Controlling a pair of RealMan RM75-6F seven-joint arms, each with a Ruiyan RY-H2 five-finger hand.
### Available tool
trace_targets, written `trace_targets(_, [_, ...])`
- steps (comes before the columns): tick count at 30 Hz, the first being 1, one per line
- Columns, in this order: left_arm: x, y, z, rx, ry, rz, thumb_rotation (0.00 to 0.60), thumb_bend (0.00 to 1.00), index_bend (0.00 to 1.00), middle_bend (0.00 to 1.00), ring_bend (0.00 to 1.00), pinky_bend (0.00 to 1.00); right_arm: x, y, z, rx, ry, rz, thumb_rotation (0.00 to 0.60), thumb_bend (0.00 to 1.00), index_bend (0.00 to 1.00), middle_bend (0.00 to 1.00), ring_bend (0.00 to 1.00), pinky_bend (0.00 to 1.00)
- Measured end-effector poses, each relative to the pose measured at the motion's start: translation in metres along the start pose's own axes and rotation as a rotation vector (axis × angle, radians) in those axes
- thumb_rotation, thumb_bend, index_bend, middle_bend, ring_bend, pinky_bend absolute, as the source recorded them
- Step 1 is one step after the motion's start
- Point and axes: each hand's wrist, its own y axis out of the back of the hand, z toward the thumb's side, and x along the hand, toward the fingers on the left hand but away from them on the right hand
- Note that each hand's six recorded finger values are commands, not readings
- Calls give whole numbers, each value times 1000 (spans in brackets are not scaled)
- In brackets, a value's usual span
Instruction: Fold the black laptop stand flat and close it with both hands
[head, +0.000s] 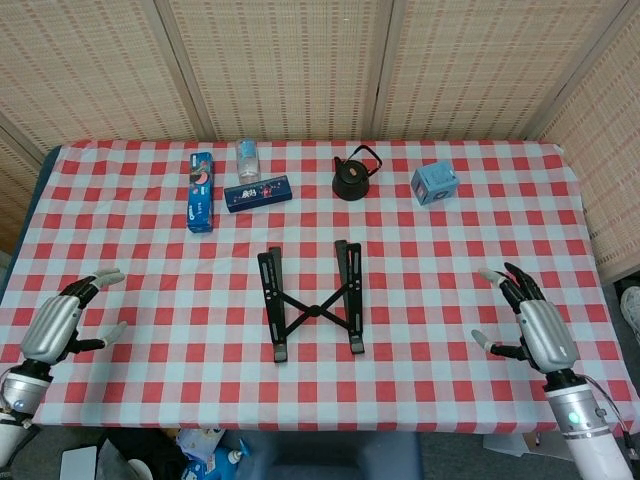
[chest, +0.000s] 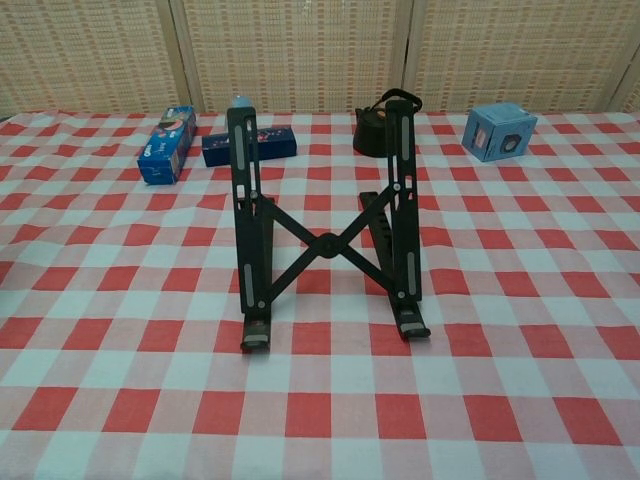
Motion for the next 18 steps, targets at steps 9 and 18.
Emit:
trace_targets(9, [48,-9,9,-307,-6,-133,0,190,181,199,227,198,-48,-24,38,-219,47,160,600,56,148,178,14,66])
trace_targets(18, [96,-26,16,-532,34,-233,0,175,177,200,233,198,-85,-52,63,-416,32,273,600,0,148,177,14,66])
